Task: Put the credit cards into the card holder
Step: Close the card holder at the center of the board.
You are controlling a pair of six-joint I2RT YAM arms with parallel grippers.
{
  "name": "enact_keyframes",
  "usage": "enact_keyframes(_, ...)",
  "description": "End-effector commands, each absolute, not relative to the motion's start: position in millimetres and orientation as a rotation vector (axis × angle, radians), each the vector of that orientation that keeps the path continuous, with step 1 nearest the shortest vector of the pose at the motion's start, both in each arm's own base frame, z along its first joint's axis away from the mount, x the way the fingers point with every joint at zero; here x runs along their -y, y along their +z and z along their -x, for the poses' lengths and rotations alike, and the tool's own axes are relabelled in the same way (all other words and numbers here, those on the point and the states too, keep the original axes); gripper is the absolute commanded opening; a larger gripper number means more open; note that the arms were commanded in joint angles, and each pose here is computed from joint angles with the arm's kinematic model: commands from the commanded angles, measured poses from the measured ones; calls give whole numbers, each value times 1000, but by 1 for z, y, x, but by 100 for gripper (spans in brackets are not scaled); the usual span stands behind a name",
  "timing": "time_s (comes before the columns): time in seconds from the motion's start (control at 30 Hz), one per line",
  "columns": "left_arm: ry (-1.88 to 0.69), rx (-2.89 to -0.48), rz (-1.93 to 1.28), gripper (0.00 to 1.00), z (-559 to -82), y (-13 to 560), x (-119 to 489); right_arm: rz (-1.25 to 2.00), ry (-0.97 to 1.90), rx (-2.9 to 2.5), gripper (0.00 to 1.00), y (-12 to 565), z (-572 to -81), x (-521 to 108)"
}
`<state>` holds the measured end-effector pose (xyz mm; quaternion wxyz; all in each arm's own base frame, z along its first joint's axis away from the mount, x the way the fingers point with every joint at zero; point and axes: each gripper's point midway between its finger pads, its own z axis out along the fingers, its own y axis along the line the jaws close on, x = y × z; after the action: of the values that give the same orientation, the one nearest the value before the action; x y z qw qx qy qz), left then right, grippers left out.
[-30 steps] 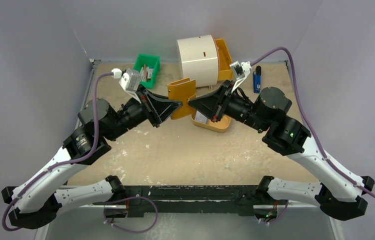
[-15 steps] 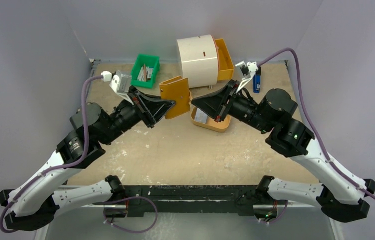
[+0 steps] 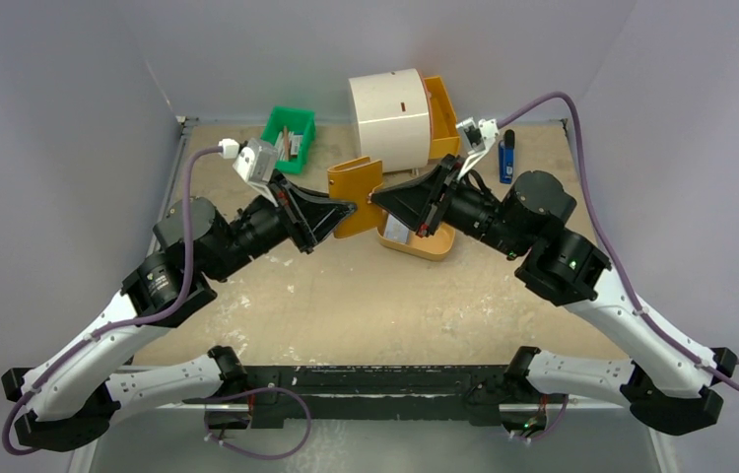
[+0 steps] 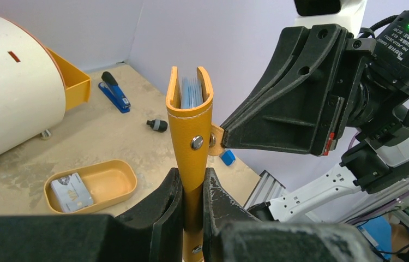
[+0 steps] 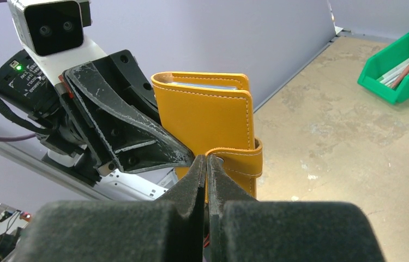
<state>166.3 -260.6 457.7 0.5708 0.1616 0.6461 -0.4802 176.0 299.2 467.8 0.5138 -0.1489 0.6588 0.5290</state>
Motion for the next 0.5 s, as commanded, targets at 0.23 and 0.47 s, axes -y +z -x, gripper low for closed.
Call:
enact_keyframes(0.23,-1122,-1420,-355,0,-163,484,248,387,1259,-1548,0,483,-173,-295)
enact_keyframes(0.47,-1105,-1422,-342,0,-166,484,246,404,1251,-1570,0,479,-172,-295)
